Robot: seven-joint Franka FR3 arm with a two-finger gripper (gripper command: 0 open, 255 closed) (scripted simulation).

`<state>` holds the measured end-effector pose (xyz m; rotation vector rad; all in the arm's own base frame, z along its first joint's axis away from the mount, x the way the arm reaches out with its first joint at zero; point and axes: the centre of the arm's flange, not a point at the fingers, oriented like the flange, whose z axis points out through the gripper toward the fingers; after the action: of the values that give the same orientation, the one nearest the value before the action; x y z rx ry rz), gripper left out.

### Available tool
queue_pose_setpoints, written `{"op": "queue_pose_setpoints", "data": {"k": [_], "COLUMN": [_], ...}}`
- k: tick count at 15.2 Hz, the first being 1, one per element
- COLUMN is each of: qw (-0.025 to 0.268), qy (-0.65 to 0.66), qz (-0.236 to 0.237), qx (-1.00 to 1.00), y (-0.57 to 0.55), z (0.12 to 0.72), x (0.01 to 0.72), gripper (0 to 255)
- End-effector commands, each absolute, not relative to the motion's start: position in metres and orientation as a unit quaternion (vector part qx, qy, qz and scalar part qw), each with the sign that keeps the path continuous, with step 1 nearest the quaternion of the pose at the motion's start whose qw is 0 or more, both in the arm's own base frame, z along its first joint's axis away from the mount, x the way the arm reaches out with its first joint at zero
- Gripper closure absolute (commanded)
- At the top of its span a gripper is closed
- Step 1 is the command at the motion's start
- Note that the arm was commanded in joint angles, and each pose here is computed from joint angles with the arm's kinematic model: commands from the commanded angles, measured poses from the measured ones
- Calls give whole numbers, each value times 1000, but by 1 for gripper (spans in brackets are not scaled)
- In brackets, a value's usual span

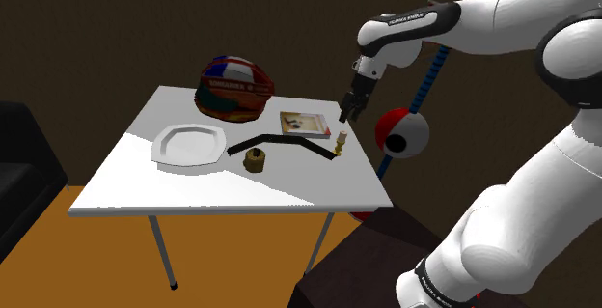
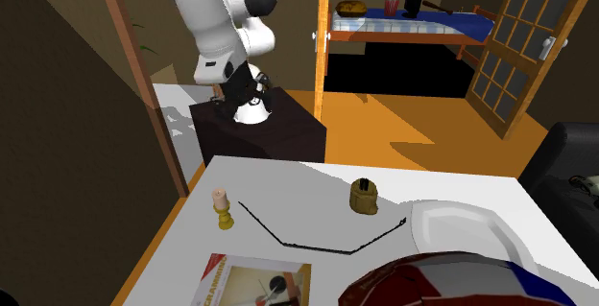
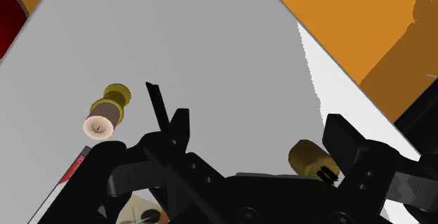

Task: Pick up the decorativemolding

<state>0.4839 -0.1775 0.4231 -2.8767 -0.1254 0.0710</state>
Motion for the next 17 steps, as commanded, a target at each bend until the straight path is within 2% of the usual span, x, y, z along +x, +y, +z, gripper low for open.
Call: {"op": "queue_pose_setpoints", "data": {"k": [1,17], "qw": [143,242], "qy": [-56,-147], "qz": [25,32], "qx": [-988,-959], "y": [-187,-241], "z": [405,248], "x": [504,665], "gripper": [0,0]}}
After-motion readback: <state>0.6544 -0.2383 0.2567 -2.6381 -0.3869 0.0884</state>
